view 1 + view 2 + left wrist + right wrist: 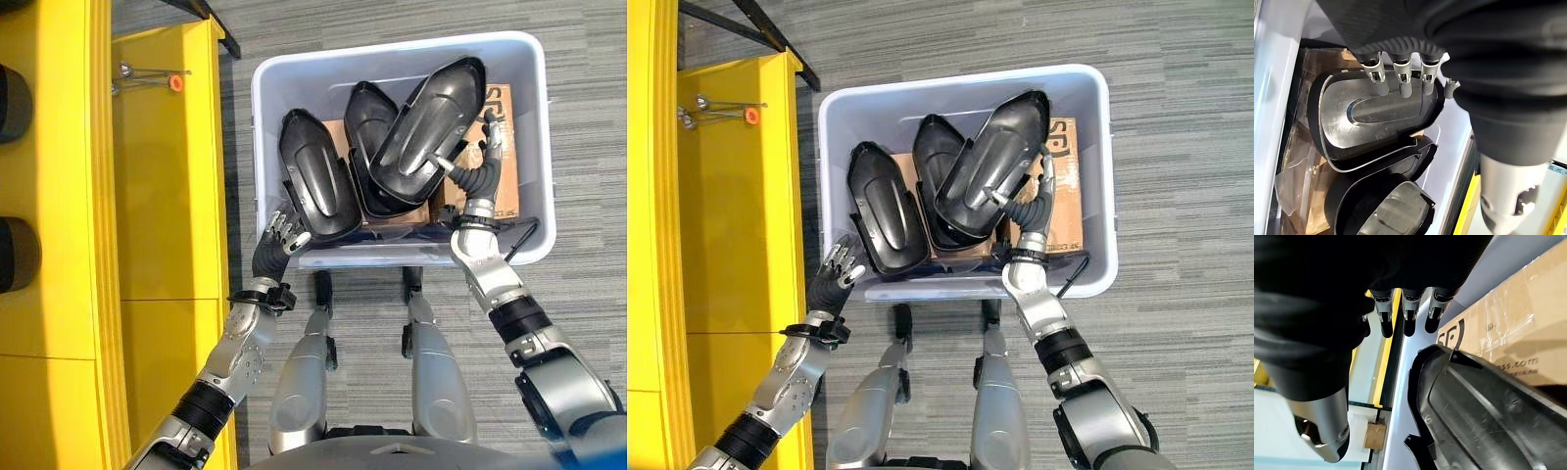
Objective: Move parts from the plastic box to the shelf.
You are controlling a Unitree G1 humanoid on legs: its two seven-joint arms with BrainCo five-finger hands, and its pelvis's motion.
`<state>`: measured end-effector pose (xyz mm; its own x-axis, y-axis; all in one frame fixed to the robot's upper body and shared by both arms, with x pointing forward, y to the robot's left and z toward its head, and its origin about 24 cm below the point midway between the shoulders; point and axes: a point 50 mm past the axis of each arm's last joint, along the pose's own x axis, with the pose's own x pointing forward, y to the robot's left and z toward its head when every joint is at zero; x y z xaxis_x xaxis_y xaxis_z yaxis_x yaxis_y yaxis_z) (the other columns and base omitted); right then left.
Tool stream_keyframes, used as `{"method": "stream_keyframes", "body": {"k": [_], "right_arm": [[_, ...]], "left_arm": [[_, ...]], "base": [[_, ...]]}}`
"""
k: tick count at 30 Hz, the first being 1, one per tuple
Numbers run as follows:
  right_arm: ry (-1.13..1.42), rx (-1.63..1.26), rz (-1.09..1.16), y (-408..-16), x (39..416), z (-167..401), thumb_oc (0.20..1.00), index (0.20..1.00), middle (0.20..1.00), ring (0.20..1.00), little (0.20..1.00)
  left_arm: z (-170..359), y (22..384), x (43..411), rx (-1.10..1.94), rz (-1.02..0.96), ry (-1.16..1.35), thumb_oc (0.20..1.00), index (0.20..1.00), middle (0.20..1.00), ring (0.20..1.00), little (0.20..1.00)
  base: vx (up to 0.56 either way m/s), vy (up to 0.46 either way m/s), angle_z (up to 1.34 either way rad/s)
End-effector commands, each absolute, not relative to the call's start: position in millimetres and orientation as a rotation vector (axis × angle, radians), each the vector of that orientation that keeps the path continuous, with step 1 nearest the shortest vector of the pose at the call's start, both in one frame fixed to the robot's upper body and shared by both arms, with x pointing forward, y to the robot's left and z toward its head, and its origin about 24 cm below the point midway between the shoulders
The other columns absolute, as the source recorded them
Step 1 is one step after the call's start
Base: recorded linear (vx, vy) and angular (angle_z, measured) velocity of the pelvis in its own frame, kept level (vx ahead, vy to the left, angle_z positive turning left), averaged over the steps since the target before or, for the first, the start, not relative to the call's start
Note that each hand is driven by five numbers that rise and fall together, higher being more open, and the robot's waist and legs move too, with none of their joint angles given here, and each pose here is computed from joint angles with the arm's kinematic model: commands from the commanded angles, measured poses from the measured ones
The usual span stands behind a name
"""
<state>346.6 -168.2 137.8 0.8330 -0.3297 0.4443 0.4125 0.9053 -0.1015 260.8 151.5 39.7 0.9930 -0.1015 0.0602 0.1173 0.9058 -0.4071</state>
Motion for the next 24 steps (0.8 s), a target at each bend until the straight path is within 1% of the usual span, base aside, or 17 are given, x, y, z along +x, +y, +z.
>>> {"method": "stream_keyframes", "body": {"k": [1,3,7,19,24], "right_arm": [[-0.449,-0.099,-0.473,-171,355,149,1.000,1.000,1.000,1.000,1.000],[-0.424,-0.044,-0.514,-176,360,148,1.000,1.000,1.000,1.000,1.000],[-0.402,-0.029,-0.565,-180,365,149,1.000,1.000,1.000,1.000,1.000],[-0.387,-0.047,-0.622,-182,367,148,1.000,1.000,1.000,1.000,1.000],[-0.350,-0.053,-0.612,-179,370,143,1.000,1.000,1.000,1.000,1.000]], "left_arm": [[51,150,256,-0.416,-0.148,-0.094,1.000,1.000,1.000,1.000,1.000],[52,149,256,-0.413,-0.153,-0.096,1.000,1.000,1.000,1.000,1.000],[51,149,257,-0.412,-0.153,-0.090,1.000,1.000,1.000,1.000,1.000],[55,145,259,-0.402,-0.163,-0.102,1.000,1.000,1.000,1.000,1.000],[56,144,259,-0.402,-0.166,-0.103,1.000,1.000,1.000,1.000,1.000]], "base": [[0.00,0.000,0.00],[0.00,0.000,0.00],[0.00,0.002,0.05],[0.01,0.002,0.02],[0.00,0.000,0.00]]}}
